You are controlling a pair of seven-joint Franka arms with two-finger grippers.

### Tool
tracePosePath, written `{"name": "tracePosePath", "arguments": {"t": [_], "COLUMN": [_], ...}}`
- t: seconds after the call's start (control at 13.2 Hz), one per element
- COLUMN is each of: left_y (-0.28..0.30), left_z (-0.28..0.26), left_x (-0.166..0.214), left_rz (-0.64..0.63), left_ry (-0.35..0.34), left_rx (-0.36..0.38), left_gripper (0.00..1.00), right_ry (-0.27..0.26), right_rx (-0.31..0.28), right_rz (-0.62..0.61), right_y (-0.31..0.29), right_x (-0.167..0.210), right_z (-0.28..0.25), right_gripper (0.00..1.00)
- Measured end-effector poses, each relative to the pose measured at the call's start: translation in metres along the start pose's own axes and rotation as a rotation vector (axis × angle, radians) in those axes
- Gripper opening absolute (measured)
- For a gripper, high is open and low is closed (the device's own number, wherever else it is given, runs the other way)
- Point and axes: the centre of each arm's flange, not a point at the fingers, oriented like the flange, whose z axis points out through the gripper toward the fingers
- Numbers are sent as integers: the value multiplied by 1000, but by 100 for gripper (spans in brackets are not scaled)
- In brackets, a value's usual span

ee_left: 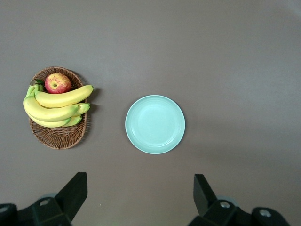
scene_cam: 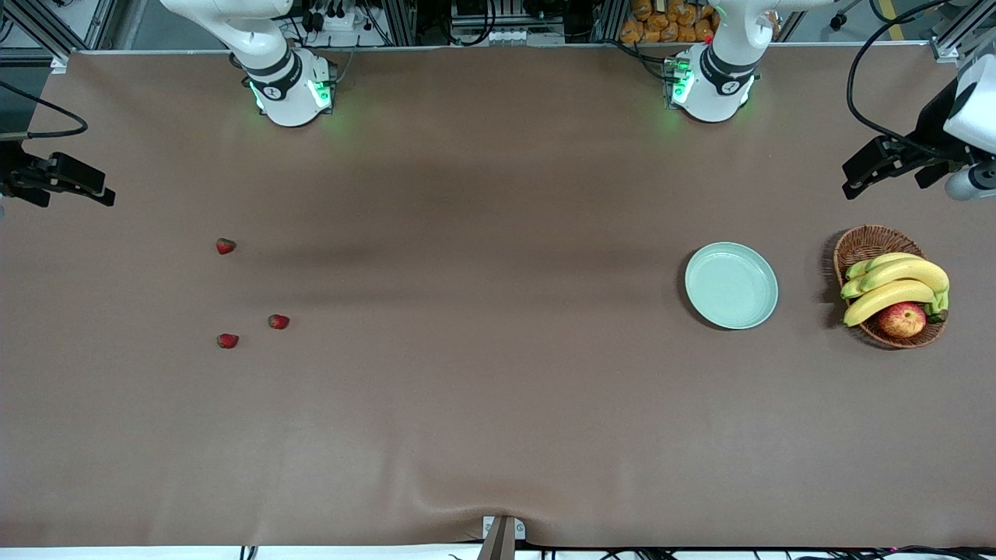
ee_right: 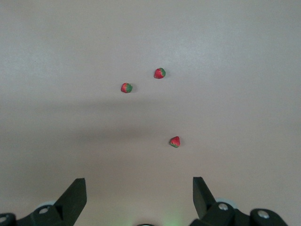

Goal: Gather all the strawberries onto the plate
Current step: 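Reach the right gripper toward the three red strawberries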

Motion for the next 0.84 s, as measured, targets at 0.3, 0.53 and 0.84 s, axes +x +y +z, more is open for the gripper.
{"name": "tracePosePath", "arguments": {"t": [0.3, 0.53, 0.84], "left_y": [2, 10, 11], "left_z": [9, 16, 29], "left_x": [6, 8, 14], "left_rz": [3, 16, 16], "left_ry": [-18, -30, -55], "left_rx": [2, 4, 8], "left_gripper": [100, 100, 100], "right_ry": [-3, -3, -23], "right_rx": [0, 0, 1], "right_rz": [0, 0, 0], "right_y": [0, 0, 0], "right_x": [1, 1, 1], "right_z": [1, 2, 8], "right_gripper": [100, 100, 100]}}
